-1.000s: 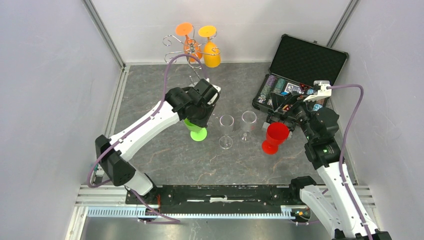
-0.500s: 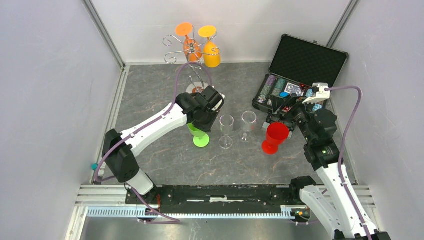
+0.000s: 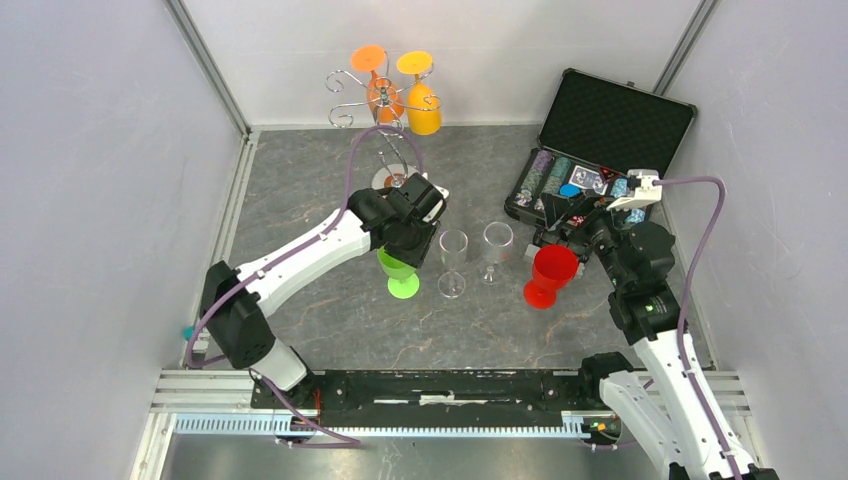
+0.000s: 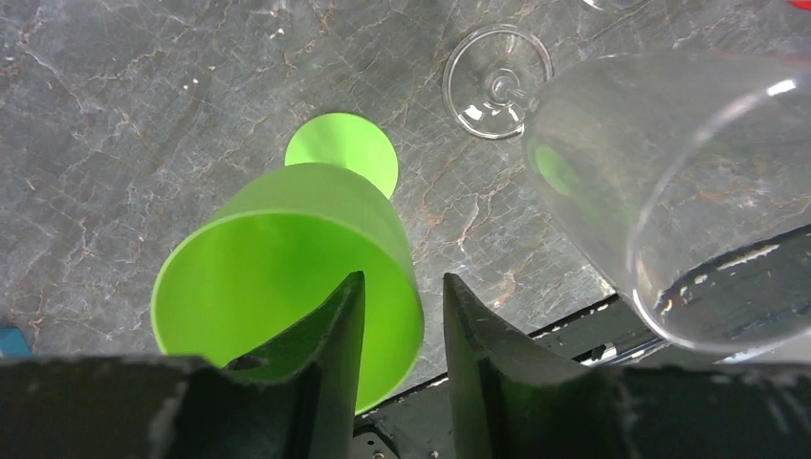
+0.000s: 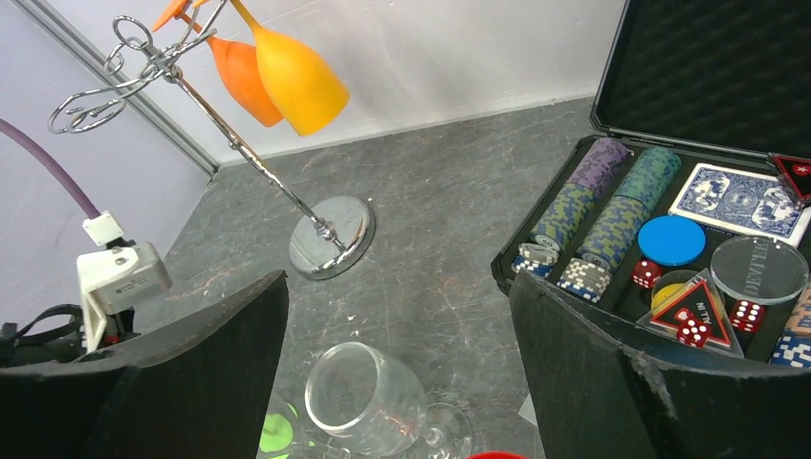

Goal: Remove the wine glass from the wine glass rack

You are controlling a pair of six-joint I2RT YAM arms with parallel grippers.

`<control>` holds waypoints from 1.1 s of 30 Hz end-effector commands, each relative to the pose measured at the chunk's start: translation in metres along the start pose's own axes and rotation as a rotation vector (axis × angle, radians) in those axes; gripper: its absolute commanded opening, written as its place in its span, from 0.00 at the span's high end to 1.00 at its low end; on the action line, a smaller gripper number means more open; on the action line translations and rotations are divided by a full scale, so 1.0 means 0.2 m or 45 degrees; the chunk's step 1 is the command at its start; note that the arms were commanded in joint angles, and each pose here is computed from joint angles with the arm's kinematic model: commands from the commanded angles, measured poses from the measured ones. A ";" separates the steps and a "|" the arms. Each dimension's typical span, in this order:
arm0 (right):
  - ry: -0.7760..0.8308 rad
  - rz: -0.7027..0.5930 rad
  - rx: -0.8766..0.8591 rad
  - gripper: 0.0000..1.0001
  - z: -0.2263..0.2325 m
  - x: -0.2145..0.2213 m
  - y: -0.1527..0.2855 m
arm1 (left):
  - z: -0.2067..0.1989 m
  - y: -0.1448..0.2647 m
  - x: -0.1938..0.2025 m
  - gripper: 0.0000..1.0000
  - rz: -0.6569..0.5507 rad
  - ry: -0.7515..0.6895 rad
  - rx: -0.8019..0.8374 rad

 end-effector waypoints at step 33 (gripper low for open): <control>-0.062 0.011 0.022 0.11 0.00 0.01 0.07 | 0.68 1.04 -1.02 0.18 -1.468 0.885 0.389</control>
Point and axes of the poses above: each gripper's point midway between its finger pads, its own y axis back along the fingers, its own z axis along the line the jaws close on, x = y × z, the point moved 8 cm from there along y, back along the fingers, and after that the axes turned 2 degrees about -y, right-handed, at the moved point
